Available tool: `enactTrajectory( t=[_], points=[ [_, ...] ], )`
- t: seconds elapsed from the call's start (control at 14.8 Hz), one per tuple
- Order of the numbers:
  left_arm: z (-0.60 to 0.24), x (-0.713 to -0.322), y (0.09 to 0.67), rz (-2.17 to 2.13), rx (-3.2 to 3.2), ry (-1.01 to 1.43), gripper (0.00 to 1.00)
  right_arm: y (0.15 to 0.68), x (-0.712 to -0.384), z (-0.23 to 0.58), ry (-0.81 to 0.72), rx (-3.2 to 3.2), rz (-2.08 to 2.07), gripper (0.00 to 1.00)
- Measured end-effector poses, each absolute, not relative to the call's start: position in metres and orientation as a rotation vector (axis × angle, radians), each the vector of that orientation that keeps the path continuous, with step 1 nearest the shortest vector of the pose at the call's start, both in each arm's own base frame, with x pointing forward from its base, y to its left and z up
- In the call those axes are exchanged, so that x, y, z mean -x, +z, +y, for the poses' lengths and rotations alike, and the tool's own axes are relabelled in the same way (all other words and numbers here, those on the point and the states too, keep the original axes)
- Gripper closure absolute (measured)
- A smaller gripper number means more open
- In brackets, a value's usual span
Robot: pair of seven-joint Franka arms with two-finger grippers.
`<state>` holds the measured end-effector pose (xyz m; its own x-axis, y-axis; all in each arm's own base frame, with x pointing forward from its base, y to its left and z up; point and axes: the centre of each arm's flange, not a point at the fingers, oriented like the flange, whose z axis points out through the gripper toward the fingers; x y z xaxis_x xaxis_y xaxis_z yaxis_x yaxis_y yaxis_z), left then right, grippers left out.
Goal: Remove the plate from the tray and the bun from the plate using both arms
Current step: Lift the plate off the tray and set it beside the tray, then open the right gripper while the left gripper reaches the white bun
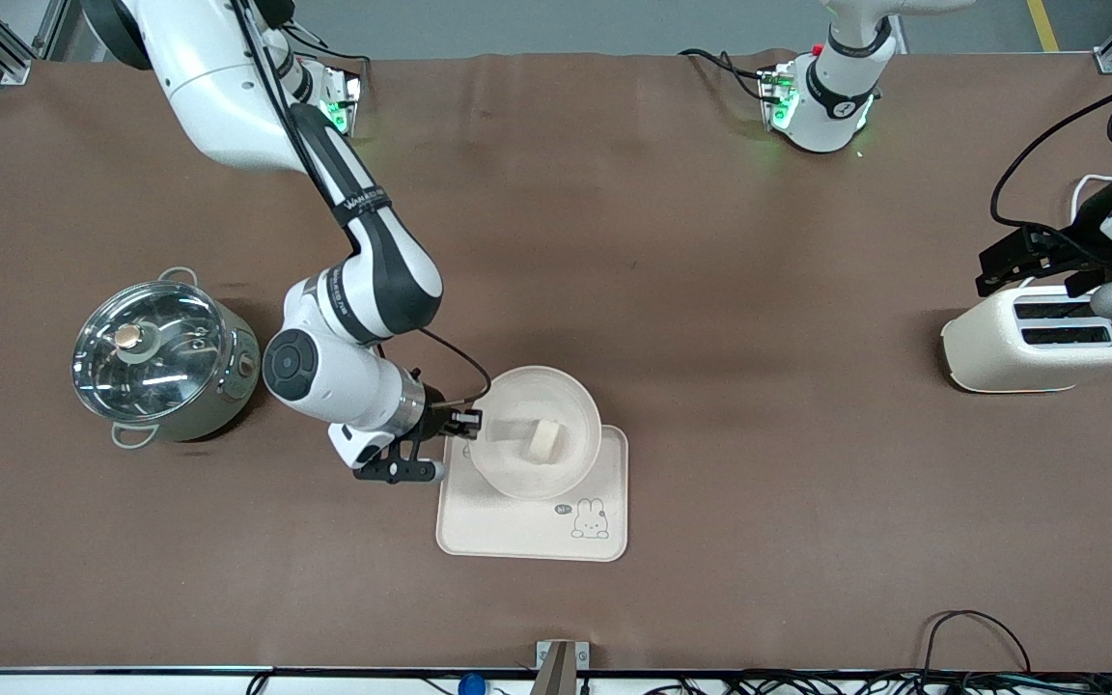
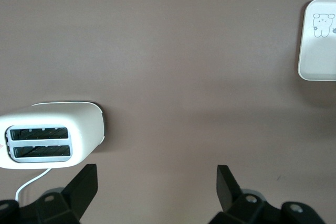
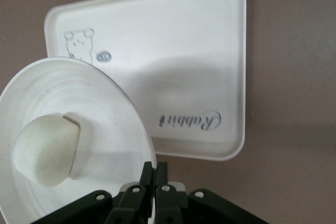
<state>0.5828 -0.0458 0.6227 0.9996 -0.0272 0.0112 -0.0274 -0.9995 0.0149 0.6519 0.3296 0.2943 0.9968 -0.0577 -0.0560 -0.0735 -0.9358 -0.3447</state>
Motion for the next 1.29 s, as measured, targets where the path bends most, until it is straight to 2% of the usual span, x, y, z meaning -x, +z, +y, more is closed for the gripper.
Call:
enactTrajectory(
  t=[0.2, 0.68, 0.95, 1.29],
  points=[
    [-0.046, -0.583, 0.623, -0.043, -3.126, 0.017, 0.0, 0.276, -0.618, 0.337, 0.148, 2.807, 0.07, 0.96],
    [-0.046, -0.583, 0.623, -0.043, -3.126, 0.017, 0.0, 0.236, -0.541, 0.37, 0.055, 2.83, 0.004, 0.96],
    [-0.046, -0.58, 0.621, -0.044, -3.128, -0.018, 0.0, 0.217, -0.522, 0.373, 0.016, 2.833, -0.001, 0.96],
    [-0.056, -0.575, 0.613, 0.029, -3.121, -0.082, 0.0, 0.211, -0.522, 0.366, 0.028, 2.841, 0.014, 0.94]
  ],
)
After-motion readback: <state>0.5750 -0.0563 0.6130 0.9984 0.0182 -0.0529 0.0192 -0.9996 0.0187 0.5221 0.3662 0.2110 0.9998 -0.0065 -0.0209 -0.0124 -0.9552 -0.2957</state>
